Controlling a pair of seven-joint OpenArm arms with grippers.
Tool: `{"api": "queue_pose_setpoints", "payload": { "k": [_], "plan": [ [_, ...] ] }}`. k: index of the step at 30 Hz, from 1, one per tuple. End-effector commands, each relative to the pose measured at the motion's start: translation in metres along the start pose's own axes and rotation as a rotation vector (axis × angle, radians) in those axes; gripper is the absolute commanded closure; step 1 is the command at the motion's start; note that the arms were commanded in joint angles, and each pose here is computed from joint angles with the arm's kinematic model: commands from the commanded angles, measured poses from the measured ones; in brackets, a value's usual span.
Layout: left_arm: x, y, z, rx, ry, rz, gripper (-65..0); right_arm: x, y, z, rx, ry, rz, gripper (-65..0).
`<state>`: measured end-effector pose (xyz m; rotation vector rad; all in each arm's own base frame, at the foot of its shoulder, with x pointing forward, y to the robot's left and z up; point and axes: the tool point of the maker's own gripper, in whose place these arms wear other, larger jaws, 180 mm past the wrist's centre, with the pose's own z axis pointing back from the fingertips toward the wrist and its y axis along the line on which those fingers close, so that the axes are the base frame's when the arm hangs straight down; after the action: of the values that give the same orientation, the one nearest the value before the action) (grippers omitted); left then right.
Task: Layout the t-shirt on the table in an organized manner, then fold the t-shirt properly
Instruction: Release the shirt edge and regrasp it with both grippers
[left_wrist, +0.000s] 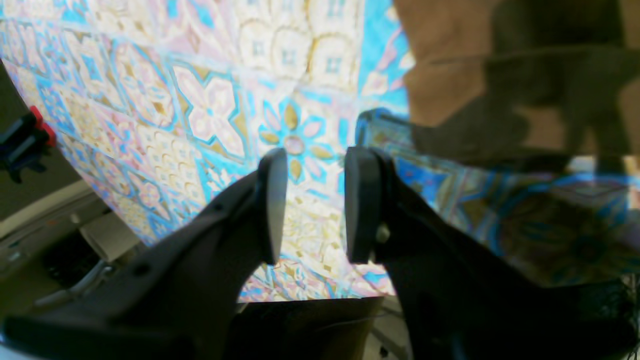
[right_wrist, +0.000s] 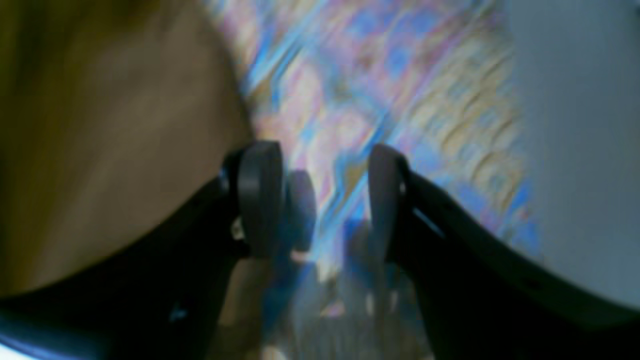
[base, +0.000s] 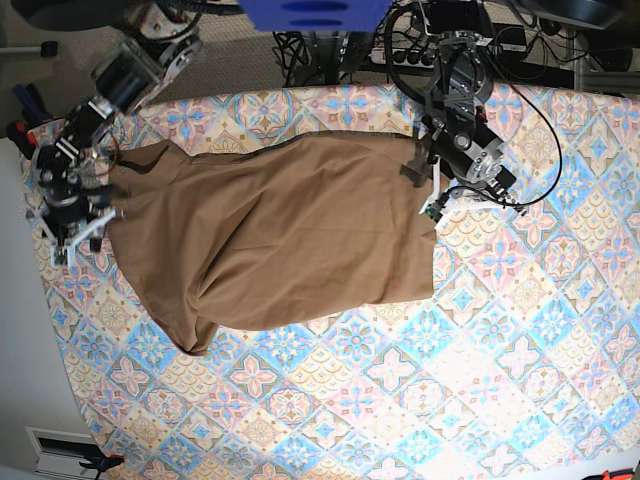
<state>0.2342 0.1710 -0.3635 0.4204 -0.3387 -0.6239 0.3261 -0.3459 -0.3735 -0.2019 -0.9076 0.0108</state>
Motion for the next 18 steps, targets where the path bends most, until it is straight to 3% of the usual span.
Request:
{"api": "queue_pose_setpoints", "payload": {
  "k": [1,10,18],
  "plan": [
    [0.003,0.006,0.002,0.012,-0.018,0.022,-18.7,0.012,0.000,-0.002,0.008,-0.035,-0.007,-26.7],
    [0.004,-0.010,-0.030,-0.072,0.050,-0.002,-18.6,0.015,0.007,-0.006,0.042,-0.040,-0.004,-26.7],
    [0.038,0.009,-0.032,-0.051,-0.004,0.009,-18.6,-0.008,0.019,-0.016,0.087,0.017,-0.041,-26.6]
  ]
}}
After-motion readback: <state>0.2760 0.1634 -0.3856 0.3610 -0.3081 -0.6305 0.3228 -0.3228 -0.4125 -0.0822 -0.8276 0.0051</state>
